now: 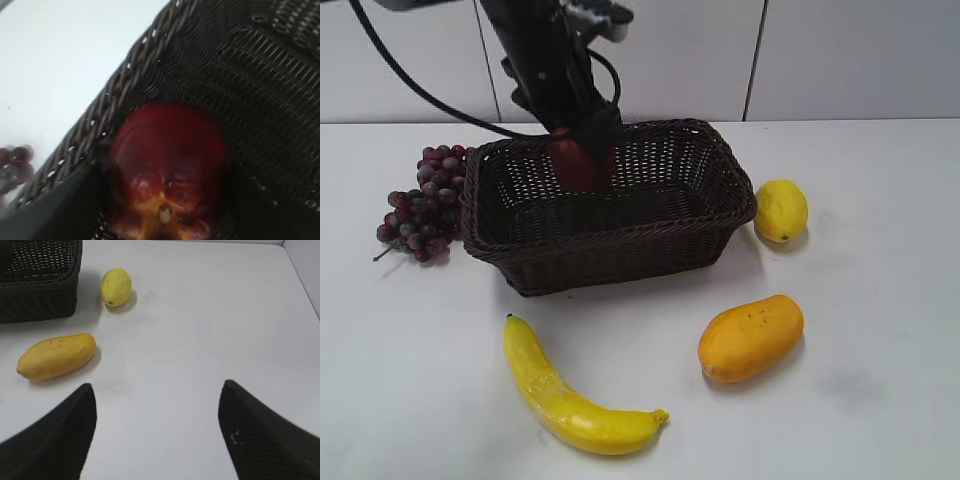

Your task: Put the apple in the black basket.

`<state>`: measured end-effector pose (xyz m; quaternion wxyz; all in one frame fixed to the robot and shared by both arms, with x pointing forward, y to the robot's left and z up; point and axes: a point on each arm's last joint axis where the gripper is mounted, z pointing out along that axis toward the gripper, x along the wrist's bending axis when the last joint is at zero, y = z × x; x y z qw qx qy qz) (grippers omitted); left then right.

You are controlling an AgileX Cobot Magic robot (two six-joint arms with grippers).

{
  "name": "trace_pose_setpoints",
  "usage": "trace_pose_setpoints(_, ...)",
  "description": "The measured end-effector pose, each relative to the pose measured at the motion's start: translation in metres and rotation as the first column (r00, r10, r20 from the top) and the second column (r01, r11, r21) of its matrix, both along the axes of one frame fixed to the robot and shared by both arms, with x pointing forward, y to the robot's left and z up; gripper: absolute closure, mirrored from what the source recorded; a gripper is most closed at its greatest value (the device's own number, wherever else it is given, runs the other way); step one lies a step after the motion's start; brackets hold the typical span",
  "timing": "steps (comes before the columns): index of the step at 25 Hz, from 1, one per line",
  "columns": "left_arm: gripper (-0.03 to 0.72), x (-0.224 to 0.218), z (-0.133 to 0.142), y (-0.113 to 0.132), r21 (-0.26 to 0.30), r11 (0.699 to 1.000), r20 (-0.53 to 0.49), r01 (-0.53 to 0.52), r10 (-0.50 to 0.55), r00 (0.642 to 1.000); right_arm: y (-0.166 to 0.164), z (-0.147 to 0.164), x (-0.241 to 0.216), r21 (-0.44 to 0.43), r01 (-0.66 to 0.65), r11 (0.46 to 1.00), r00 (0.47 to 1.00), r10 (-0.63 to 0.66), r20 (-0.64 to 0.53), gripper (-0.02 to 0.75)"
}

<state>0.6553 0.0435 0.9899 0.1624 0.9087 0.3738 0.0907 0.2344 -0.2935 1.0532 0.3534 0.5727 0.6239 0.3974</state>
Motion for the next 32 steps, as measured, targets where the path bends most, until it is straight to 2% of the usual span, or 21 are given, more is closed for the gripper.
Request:
trace_pose_setpoints(4, 0.125, 0.003, -0.027, -0.003, 0.024, 1.0, -0.054, 0.0, 0.001, 0.999, 0.0, 0.0, 0.0, 0.001, 0.001, 1.0, 1.0, -0.001, 0.0, 0.164)
trace_pose_setpoints(9, 0.122, 0.003, -0.027, -0.003, 0.022, 1.0, -0.066, -0.003, 0.005, 0.998, 0.0, 0.0, 0.0, 0.001, 0.001, 1.0, 1.0, -0.001, 0.0, 0.164)
trace_pose_setpoints(13, 0.021, -0.002, -0.029, -0.001, 0.048, 0.998, -0.128, -0.031, 0.037, 0.991, 0.0, 0.0, 0.0, 0.001, 0.001, 1.0, 1.0, -0.001, 0.0, 0.164)
trace_pose_setpoints(17, 0.027, -0.006, -0.029, 0.001, 0.07, 0.997, -0.169, -0.042, 0.053, 0.984, 0.0, 0.0, 0.0, 0.001, 0.001, 1.0, 1.0, -0.001, 0.0, 0.164)
trace_pose_setpoints(21, 0.036, -0.004, -0.011, -0.001, 0.056, 0.997, -0.157, -0.05, 0.058, 0.986, 0.0, 0.0, 0.0, 0.001, 0.001, 1.0, 1.0, -0.001, 0.0, 0.164)
trace_pose_setpoints(26, 0.056, -0.004, 0.041, 0.0, -0.036, 0.993, -0.062, -0.115, 0.113, 0.992, 0.0, 0.0, 0.0, 0.002, 0.001, 1.0, 1.0, -0.001, 0.0, 0.164)
trace_pose_setpoints(29, 0.066, -0.004, 0.062, 0.009, -0.064, 0.983, -0.031, -0.174, 0.172, 0.985, 0.0, 0.0, 0.0, 0.002, 0.001, 1.0, 1.0, -0.001, 0.0, 0.164)
trace_pose_setpoints(32, 0.076, 0.002, 0.065, 0.023, -0.073, 0.96, -0.039, -0.272, 0.27, 0.962, 0.0, 0.0, 0.0, 0.002, 0.001, 1.0, 1.0, -0.001, 0.0, 0.164)
